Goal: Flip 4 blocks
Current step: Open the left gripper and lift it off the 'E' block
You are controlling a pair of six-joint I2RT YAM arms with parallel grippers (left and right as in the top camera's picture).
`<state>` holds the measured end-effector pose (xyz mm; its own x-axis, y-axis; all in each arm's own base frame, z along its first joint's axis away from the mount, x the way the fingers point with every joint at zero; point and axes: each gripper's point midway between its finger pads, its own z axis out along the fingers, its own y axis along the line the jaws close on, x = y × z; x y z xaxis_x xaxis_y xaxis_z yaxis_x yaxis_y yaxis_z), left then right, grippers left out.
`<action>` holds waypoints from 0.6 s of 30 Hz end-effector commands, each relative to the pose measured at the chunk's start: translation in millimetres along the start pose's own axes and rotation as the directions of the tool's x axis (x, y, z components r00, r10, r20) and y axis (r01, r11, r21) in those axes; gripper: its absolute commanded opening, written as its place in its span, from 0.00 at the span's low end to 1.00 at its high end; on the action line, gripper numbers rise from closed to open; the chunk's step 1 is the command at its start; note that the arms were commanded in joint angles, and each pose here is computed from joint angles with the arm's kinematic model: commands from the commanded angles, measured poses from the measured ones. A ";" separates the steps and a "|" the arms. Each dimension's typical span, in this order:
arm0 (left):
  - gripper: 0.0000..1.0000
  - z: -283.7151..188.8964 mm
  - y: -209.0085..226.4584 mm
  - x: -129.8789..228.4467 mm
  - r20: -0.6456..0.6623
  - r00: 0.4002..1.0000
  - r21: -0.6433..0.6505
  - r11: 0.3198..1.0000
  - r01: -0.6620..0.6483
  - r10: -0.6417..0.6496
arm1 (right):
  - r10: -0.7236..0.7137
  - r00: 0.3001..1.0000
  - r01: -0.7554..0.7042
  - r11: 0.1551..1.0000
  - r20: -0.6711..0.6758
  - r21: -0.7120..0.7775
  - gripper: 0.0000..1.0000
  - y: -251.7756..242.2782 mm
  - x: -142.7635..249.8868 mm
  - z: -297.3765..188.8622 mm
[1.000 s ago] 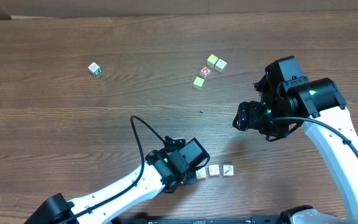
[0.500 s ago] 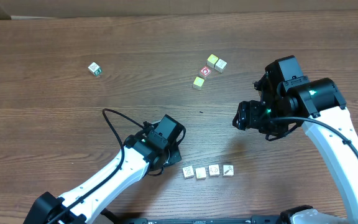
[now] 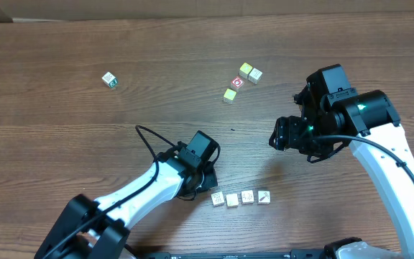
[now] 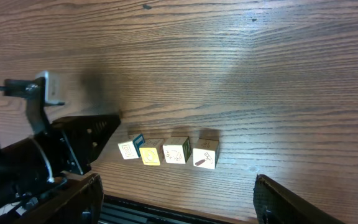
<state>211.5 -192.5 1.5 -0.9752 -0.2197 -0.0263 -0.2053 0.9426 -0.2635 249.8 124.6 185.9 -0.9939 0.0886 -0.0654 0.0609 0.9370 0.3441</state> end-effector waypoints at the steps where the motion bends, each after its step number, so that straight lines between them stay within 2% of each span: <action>1: 0.04 7.8 -7.8 10.3 -0.058 0.998 0.030 0.999 -0.025 0.027 | -0.020 0.999 0.020 1.000 0.026 -0.016 0.78 5.6 -3.5 -7.1; 11: 0.04 12.3 -19.4 29.4 -0.085 0.992 0.039 0.995 -0.092 0.095 | -0.019 0.999 0.020 1.000 0.025 -0.017 0.78 5.6 -3.3 -7.1; 18: 0.04 12.5 -21.3 29.0 -0.079 0.994 0.040 0.997 -0.070 0.073 | -0.016 1.000 0.016 1.000 0.015 -0.013 0.78 4.6 -0.8 -7.0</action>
<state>189.9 -220.2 -2.5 -0.9921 -0.1240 0.0196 -0.1241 0.9450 -0.3027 248.1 124.1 185.6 -0.9944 0.0881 -0.0584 0.0630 0.9377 0.3417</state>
